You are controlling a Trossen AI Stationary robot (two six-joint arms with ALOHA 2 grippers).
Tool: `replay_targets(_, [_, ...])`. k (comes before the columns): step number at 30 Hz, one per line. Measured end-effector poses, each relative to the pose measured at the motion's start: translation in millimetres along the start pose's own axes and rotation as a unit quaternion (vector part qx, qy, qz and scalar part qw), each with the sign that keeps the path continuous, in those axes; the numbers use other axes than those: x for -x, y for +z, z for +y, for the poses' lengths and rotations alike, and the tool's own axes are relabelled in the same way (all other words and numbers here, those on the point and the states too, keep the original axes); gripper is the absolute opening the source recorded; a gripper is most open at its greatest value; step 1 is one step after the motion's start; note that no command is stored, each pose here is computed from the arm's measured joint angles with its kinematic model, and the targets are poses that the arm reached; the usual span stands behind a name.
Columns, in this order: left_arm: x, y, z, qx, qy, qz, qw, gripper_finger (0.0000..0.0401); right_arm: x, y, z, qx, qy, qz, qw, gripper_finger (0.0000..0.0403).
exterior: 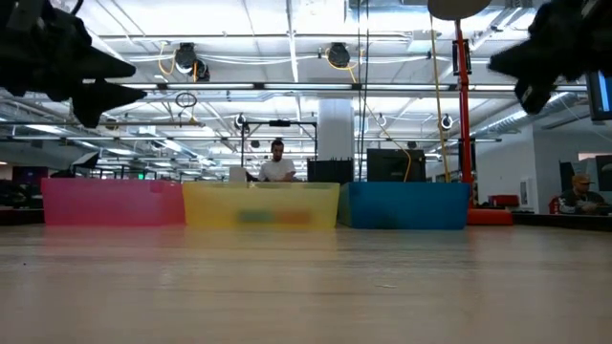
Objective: Pick and place Stapler, Stapler remover, tape
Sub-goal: Return to Home Position
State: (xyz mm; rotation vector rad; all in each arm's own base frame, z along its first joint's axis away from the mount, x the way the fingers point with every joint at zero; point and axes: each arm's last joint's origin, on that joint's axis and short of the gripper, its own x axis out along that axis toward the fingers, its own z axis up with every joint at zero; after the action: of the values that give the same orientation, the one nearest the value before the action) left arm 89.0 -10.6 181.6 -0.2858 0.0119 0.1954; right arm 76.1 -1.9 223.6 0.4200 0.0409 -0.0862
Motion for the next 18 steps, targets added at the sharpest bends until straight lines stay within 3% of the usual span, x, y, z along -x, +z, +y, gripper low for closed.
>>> replay_targets(9, [-5, -7, 0, -0.036, -0.006, -0.014, 0.999, 0.023, -23, -50, -20, -0.023, 0.006, -0.004, 1.0, 0.005])
replay_targets(18, [-6, -8, 0, -0.023, -0.003, -0.011, 1.0, 0.023, -26, -53, -21, 0.016, 0.009, -0.01, 1.0, 0.005])
